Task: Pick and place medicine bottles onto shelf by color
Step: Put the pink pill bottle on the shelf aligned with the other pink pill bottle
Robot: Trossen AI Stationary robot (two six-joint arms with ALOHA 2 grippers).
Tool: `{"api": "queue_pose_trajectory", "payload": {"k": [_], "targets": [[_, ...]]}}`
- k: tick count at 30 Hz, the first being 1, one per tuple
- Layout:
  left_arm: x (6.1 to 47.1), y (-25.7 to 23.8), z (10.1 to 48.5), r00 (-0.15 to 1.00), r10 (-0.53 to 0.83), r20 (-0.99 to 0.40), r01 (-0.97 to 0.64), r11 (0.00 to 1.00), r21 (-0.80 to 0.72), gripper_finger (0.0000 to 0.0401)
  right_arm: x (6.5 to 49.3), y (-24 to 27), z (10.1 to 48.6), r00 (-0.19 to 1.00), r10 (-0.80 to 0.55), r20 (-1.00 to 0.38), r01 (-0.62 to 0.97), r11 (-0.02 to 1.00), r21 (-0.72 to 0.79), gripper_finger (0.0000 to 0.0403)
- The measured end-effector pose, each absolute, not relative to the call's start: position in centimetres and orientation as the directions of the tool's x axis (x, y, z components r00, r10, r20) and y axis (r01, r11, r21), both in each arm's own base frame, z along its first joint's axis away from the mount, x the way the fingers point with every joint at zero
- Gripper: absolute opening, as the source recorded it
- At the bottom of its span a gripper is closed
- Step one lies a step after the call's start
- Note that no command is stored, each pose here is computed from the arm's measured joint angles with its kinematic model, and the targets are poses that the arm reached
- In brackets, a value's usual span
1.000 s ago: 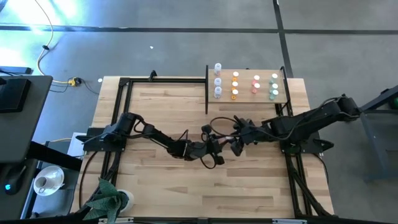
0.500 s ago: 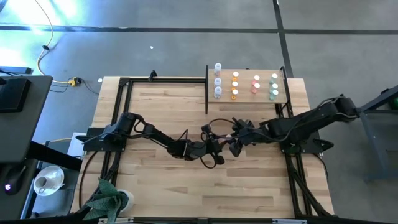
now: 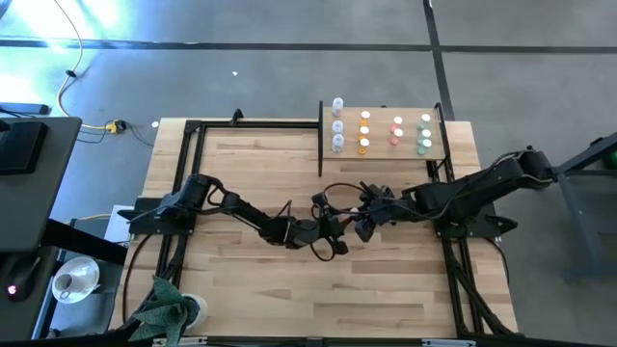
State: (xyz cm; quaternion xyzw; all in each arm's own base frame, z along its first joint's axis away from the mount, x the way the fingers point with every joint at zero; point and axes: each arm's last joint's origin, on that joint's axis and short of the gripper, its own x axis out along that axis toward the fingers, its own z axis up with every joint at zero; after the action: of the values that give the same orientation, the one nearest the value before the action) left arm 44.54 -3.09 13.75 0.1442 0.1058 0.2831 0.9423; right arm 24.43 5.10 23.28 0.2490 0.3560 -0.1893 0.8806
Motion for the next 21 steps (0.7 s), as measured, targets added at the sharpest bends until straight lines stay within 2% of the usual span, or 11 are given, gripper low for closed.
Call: {"api": "queue_pose_trajectory", "payload": {"k": [5, 11, 21], "targets": [[44.54, -3.10, 13.74, 0.818, 0.563, -0.118, -0.498, 0.796, 0.343, 0.0087, 24.43, 5.09, 23.28, 0.675, -0.157, -0.721, 0.511, 0.804, 0.303, 0.0095], [44.54, -3.08, 13.74, 0.818, 0.563, -0.118, -0.492, 0.791, 0.363, 0.0096, 24.42, 5.09, 23.27, 0.674, -0.158, -0.722, 0.511, 0.805, 0.302, 0.0105], [44.59, -3.15, 13.71, 0.836, 0.535, -0.124, -0.448, 0.795, 0.409, 0.0157, 24.44, 5.10, 23.29, 0.676, -0.156, -0.720, 0.510, 0.805, 0.305, 0.0104]]}}
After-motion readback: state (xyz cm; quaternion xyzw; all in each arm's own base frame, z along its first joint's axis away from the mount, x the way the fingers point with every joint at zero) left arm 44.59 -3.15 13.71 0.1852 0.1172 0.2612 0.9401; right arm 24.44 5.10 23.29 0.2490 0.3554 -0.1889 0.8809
